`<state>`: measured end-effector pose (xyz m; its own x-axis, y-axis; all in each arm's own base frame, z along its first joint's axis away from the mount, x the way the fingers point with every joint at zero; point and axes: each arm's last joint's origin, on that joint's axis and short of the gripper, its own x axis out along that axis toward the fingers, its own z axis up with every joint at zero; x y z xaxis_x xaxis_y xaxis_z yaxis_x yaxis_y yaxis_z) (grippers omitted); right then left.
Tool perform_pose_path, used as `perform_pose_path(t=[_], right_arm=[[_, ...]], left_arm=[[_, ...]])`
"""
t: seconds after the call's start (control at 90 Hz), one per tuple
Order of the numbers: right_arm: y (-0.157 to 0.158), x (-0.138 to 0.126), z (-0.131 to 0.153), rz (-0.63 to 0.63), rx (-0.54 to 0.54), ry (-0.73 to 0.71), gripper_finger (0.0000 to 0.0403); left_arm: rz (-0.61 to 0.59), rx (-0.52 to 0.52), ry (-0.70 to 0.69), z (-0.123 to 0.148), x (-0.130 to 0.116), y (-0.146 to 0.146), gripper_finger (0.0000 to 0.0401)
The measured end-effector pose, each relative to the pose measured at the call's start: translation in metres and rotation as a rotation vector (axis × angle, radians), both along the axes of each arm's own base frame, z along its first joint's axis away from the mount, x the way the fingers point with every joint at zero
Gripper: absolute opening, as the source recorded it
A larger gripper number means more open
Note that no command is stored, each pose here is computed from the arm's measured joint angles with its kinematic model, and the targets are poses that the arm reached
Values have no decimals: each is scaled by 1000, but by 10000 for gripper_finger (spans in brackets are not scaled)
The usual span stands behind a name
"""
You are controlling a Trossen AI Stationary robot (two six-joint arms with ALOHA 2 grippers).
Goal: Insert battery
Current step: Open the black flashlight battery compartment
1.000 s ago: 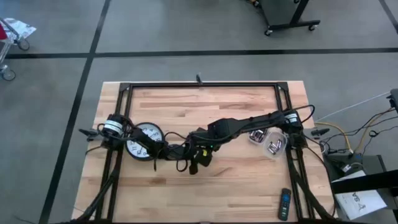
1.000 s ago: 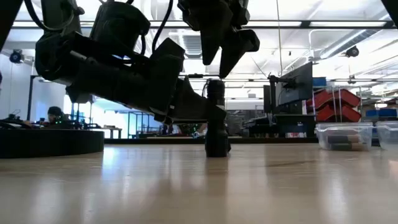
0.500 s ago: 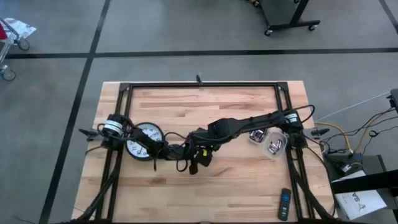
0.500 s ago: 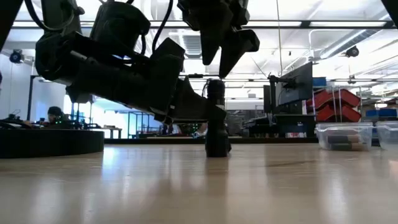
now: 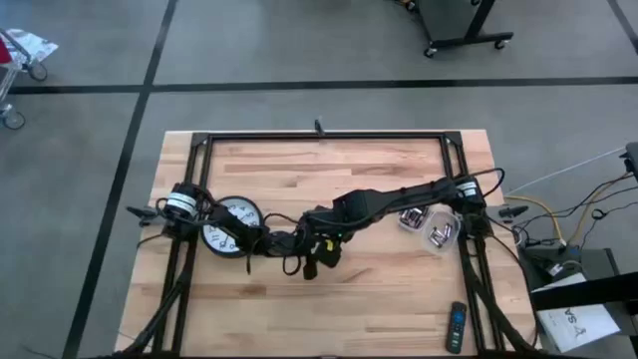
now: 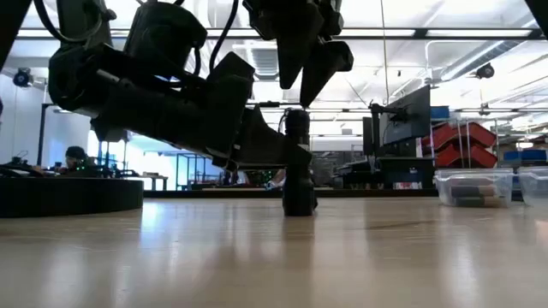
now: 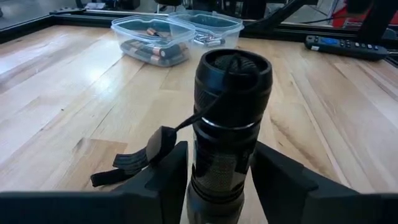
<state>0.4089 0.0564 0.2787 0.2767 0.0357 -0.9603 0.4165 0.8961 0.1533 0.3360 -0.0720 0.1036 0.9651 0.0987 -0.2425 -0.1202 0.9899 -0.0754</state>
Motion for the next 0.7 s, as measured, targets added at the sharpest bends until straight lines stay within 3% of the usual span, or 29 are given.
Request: perform_pose_path(t=[0.256, 0.7], right_arm=[[0, 0, 1, -30, 10, 1, 237], [0, 0, 0, -19, 6, 1, 290]], left_arm=[[0, 0, 0, 0, 0, 0, 151], [0, 0, 0, 0, 0, 0, 143]])
